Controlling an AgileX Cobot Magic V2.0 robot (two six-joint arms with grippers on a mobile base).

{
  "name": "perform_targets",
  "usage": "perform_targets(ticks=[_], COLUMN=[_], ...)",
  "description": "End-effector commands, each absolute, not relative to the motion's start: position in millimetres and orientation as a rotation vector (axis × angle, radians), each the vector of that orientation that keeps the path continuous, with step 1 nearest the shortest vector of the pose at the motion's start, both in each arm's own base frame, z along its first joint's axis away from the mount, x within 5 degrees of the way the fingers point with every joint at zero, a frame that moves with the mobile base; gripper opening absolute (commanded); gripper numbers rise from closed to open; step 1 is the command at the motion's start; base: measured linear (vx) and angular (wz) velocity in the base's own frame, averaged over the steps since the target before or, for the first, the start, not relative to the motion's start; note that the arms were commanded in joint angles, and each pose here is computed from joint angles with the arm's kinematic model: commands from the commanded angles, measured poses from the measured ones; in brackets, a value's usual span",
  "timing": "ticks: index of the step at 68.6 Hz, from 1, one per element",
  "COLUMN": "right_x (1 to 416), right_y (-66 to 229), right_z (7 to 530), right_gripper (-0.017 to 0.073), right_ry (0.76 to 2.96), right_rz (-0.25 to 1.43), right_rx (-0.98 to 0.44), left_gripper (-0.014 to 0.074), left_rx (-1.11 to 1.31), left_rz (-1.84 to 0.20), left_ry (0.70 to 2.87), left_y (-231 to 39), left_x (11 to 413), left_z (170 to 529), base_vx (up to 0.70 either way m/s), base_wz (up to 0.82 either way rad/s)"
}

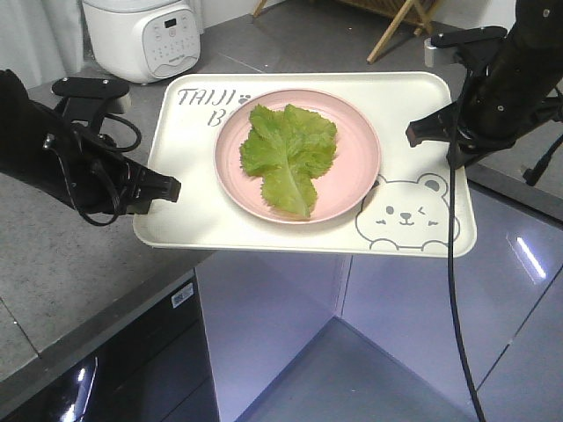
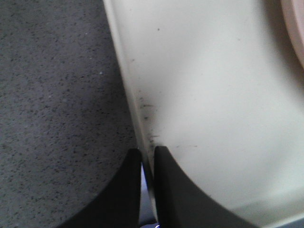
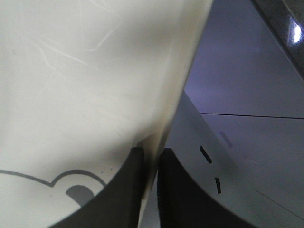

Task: Transfer vegetables to tray and serve
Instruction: 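Keep holding the tray with both grippers while the base turns and drives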

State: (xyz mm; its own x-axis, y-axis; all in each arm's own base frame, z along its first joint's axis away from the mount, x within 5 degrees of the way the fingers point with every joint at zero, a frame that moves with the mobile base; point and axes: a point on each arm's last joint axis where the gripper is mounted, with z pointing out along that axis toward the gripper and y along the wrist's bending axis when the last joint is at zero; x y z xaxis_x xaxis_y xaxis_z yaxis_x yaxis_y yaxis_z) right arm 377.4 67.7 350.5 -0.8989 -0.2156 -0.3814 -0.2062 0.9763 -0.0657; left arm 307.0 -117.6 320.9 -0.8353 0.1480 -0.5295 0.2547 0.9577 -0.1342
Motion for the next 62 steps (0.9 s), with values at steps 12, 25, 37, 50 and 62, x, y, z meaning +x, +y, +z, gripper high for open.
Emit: perform_targets(ticks=[12,25,37,50,62], right_x=[361.2,361.2,361.2,361.2,361.2], right_y=[79.2,79.2,79.2,79.2,79.2], right_z=[378.0,378.0,378.0,378.0,378.0], right_gripper=[0.0025,0.0025,0.0025,0.0025,0.0025], right_ry=[2.66,2.66,2.66,2.66,2.66], right_rz=[0.098,0.098,0.098,0.098,0.098], right_rx=[-0.354,-0.354,-0.354,-0.354,-0.354], left_gripper=[-0.0006,-0.0006,-0.0006,-0.0006,-0.0006], left_rx=[0.263,0.263,0.263,0.263,0.263], left_rz=[-0.413,-0.413,-0.413,-0.413,-0.413], left_ry=[2.379,2.379,2.379,2.379,2.379], left_y=[-128.6,-128.6,-128.6,-128.6,-128.6], left_x=[304.1,304.1,304.1,304.1,304.1], left_z=[353.5,353.5,353.5,353.5,353.5], base_vx=[-0.02,-0.02,-0.02,-0.02,-0.01], base_wz=[-0.23,-0.23,-0.22,-0.21,-0.22])
